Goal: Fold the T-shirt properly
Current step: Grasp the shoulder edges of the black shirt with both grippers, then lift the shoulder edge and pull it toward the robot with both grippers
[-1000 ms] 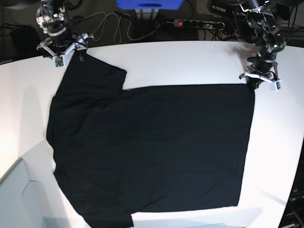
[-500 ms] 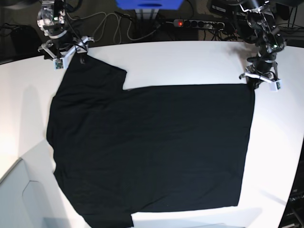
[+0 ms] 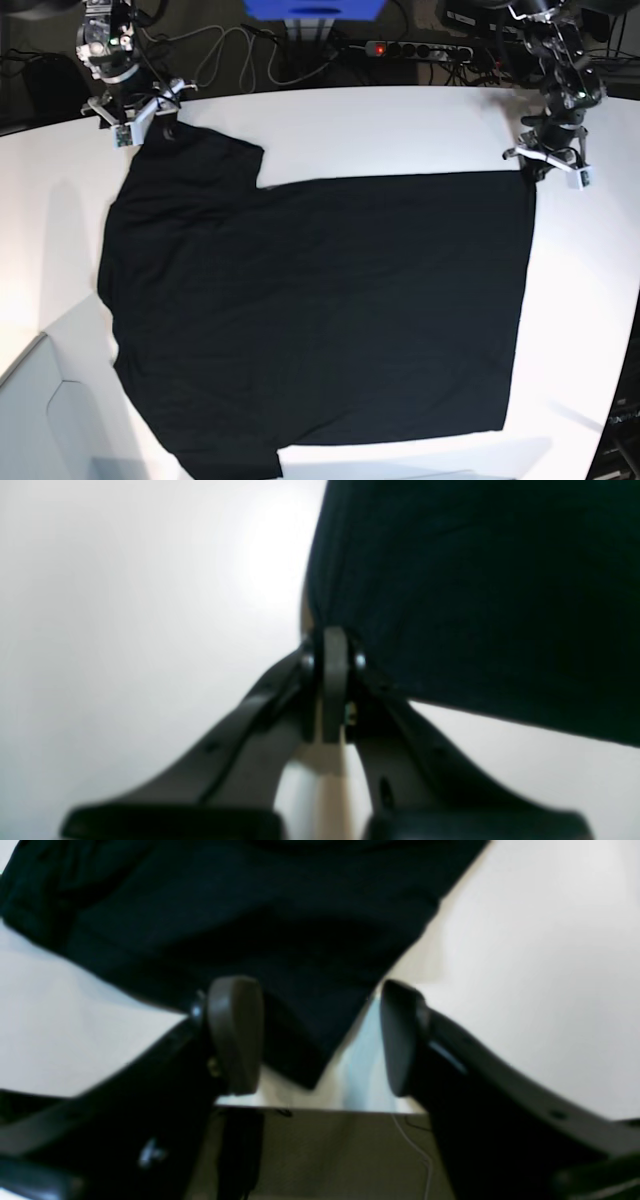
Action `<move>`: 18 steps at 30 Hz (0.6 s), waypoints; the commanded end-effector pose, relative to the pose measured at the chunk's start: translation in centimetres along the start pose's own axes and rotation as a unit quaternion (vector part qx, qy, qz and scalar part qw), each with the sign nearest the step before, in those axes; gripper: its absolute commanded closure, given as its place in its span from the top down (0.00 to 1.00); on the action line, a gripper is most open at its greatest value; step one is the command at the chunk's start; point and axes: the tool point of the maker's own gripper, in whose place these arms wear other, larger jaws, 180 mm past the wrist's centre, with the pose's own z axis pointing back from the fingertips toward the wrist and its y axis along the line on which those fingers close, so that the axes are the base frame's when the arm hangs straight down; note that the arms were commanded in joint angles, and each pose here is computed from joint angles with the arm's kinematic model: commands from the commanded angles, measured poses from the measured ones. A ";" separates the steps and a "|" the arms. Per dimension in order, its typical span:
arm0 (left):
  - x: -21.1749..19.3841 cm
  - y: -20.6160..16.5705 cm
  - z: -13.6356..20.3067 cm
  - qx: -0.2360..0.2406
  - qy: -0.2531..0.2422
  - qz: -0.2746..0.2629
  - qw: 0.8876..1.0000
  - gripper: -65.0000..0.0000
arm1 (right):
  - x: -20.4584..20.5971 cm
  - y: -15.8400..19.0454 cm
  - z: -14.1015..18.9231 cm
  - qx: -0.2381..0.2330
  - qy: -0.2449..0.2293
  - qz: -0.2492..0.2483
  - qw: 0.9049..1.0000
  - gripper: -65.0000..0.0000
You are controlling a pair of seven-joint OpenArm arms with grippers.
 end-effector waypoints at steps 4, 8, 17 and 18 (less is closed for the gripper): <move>0.6 0.3 0.2 0.007 -0.001 -0.012 1.000 0.00 | -3.2 0.6 0.4 0.014 0.067 0.011 0.998 0.18; 0.5 0.3 0.3 0.007 0.000 -0.012 1.000 0.00 | -3.1 0.6 0.6 0.014 0.065 0.012 0.998 0.00; 0.0 0.5 0.6 0.009 0.006 -0.012 1.000 0.00 | 1.4 -1.3 2.7 -0.020 0.004 0.028 0.999 0.00; 0.2 0.4 0.7 0.008 0.002 -0.016 1.000 0.00 | 2.0 -1.3 3.2 -0.022 -0.003 0.032 0.999 0.00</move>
